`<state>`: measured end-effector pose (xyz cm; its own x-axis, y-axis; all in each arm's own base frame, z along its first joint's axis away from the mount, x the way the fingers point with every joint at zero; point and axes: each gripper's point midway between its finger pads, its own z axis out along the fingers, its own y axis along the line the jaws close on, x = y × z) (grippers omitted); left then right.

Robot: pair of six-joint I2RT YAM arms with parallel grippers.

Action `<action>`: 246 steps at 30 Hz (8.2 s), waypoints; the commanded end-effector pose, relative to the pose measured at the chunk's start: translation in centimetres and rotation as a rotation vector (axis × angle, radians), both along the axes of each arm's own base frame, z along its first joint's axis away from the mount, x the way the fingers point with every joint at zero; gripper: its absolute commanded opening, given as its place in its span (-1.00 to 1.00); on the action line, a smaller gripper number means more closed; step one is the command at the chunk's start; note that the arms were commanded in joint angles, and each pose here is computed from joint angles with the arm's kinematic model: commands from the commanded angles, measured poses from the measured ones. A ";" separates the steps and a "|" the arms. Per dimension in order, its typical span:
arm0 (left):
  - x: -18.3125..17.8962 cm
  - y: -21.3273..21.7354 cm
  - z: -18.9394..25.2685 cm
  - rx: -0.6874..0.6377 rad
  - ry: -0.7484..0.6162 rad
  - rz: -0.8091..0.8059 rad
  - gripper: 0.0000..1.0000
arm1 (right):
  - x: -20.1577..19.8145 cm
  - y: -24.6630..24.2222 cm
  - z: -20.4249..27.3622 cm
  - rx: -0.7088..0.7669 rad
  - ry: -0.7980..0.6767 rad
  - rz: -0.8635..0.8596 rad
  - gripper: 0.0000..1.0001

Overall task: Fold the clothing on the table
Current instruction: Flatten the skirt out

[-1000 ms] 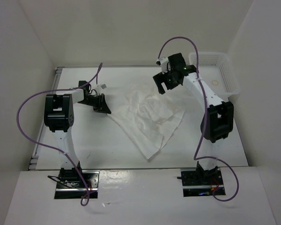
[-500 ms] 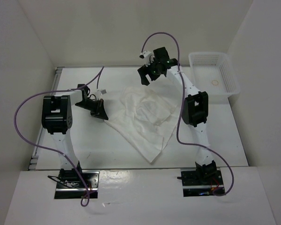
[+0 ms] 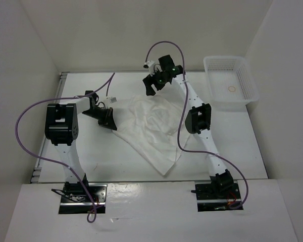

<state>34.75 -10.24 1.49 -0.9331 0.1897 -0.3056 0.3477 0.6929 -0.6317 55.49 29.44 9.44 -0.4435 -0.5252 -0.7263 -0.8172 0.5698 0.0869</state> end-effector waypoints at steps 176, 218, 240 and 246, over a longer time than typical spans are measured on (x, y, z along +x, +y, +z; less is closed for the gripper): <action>3.4 14.5 37.5 0.257 -0.896 0.784 0.64 | -15.5 -27.8 25.3 0.397 -0.152 -0.615 0.95; 7.2 14.1 10.6 0.233 -0.271 0.538 1.00 | -12.6 -28.0 10.4 -0.058 0.043 -0.695 0.95; 15.8 8.0 6.2 0.283 -0.295 0.420 1.00 | -4.9 -16.5 4.6 -0.114 0.089 -0.494 0.95; 17.4 7.2 5.7 0.230 -0.310 0.386 0.69 | -4.6 -16.3 3.7 -0.118 0.116 -0.486 0.95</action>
<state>50.62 -2.27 6.03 -0.8508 -0.0594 -0.5221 0.1335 0.9366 -0.3241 50.76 12.44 12.72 -0.7347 -0.3078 -0.6045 -0.4287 0.9013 0.0621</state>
